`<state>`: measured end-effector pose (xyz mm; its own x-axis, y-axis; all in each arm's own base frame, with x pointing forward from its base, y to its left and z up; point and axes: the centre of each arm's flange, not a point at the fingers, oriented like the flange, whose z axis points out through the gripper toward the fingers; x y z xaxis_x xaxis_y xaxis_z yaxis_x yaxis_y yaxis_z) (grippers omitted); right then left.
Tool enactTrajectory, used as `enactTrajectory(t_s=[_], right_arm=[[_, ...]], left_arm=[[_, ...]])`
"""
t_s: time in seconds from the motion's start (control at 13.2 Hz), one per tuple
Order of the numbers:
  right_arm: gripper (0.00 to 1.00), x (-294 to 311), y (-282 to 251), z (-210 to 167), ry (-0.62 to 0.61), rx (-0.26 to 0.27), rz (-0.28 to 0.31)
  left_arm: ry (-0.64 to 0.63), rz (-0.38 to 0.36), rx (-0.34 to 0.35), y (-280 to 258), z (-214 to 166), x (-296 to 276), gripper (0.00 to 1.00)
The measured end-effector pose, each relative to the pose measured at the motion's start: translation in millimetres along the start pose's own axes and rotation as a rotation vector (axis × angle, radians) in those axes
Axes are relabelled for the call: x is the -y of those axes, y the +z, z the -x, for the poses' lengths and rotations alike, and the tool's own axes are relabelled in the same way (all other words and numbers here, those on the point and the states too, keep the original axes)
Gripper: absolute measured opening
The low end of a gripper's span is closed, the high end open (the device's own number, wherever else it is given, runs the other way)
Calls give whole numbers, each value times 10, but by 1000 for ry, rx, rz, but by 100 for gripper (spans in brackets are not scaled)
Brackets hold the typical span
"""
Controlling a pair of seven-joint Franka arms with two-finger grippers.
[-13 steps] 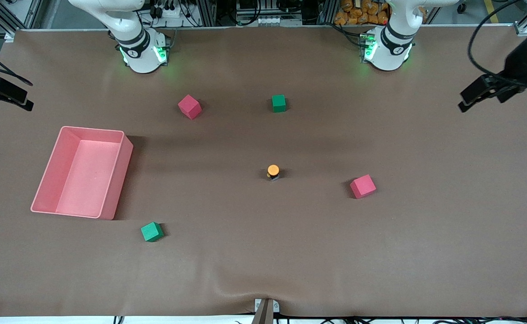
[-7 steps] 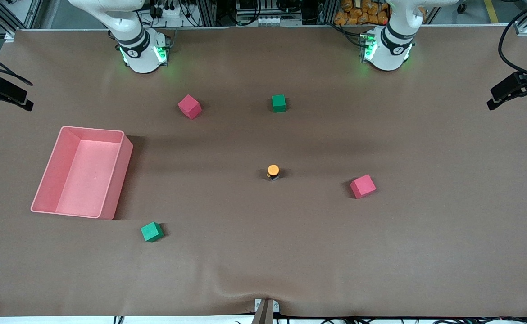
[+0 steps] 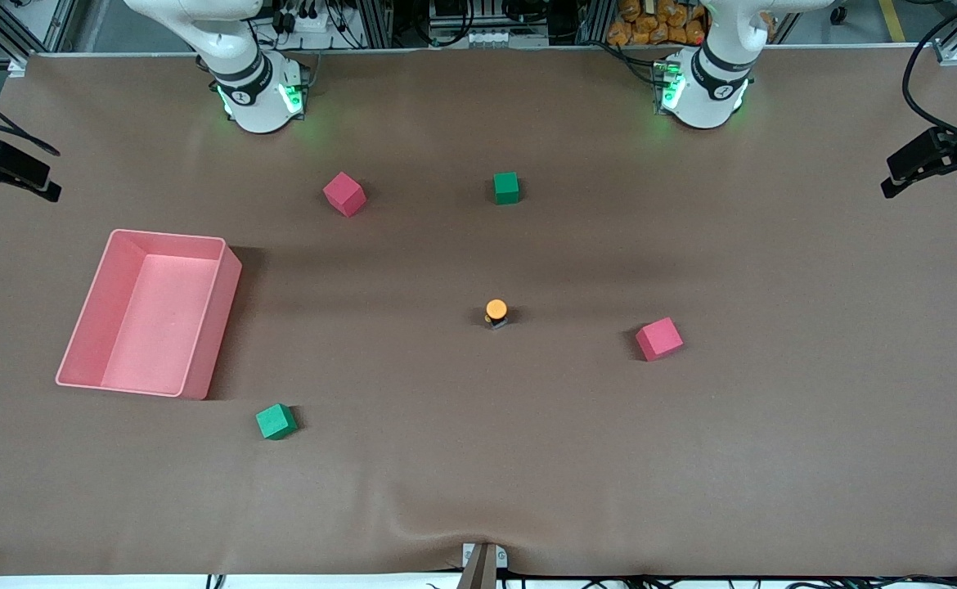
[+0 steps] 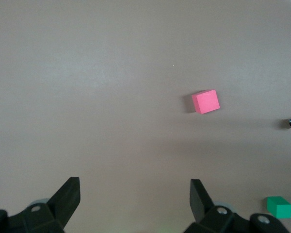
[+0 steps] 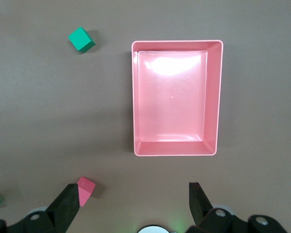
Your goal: Place and upright button with both arms
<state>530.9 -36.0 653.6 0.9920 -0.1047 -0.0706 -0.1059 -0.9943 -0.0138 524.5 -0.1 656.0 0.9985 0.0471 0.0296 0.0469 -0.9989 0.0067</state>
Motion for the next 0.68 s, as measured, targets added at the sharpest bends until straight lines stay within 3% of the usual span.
enactTrajectory(t_s=[0.68], right_arm=[[100,-23,0,-1,4,0,0]], left_arm=[[19,-1,7,29,-9,-15,100]])
